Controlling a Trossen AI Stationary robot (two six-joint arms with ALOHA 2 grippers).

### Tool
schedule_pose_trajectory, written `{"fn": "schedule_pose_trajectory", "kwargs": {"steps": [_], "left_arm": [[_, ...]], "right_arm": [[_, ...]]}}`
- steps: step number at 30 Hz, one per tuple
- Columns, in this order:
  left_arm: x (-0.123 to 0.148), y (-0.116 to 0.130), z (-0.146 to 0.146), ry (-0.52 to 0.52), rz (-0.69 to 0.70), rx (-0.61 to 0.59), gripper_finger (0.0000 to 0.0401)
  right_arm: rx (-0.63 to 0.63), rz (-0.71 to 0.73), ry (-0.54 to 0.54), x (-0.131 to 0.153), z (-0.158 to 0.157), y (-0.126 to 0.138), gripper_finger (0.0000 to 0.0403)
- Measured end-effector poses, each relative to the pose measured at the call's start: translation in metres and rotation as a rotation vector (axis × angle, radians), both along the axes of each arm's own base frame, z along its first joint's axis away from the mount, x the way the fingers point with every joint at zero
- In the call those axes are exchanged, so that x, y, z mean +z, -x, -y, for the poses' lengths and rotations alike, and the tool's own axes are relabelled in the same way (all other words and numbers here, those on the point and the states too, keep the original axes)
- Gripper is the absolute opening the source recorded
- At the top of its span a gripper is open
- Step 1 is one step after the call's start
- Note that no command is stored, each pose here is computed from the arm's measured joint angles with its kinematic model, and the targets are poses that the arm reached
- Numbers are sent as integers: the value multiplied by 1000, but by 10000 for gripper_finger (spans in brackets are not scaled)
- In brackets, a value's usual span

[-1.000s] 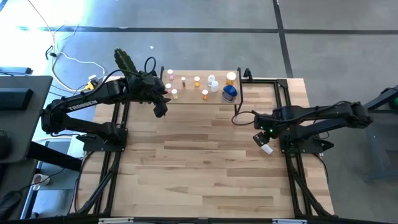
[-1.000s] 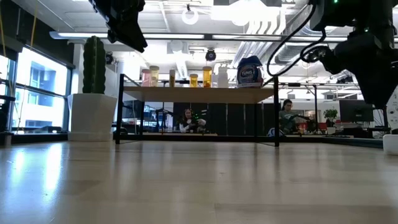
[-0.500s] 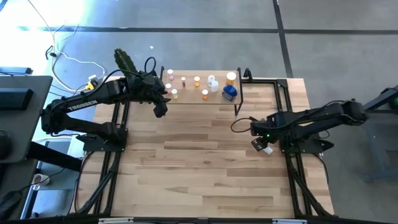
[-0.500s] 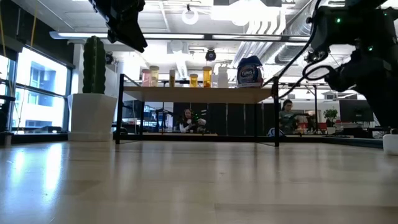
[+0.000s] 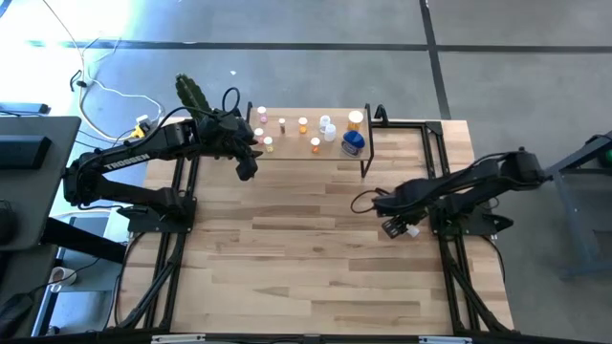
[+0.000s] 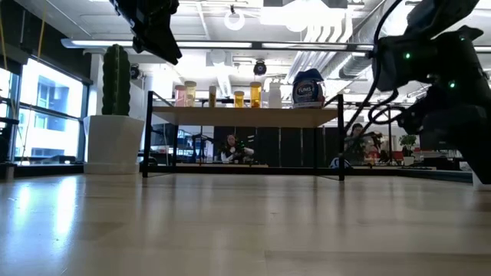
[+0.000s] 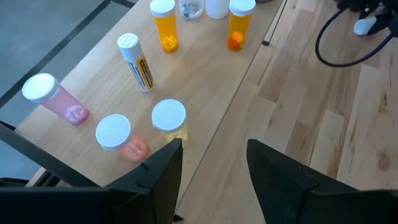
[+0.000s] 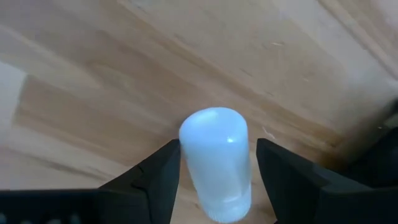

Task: Pick and place medicine bottles onto shelf by color
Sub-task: Put the white pill bottle on the shelf

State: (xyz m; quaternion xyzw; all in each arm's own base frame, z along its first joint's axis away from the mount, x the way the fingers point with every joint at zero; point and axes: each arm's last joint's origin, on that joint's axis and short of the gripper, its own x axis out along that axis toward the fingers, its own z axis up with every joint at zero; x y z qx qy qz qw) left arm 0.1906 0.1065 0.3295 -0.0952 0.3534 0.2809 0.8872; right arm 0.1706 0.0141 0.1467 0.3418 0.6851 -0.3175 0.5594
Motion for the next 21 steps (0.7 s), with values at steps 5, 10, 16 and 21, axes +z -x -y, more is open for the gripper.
{"fn": "schedule_pose_trajectory", "kwargs": {"steps": [5, 10, 16, 21], "left_arm": [[0, 0, 0, 1, 1, 1, 170], [0, 0, 0, 12, 7, -11, 170], [0, -1, 2, 59, 34, -30, 170], [0, -2, 3, 95, 52, -73, 170]], "right_arm": [[-3, -18, -21, -9, -1, -6, 169], [-20, 16, -66, -8, -3, -10, 124], [-33, 101, -77, 3, -3, -21, 119], [0, 287, -96, 22, -5, -47, 121]]}}
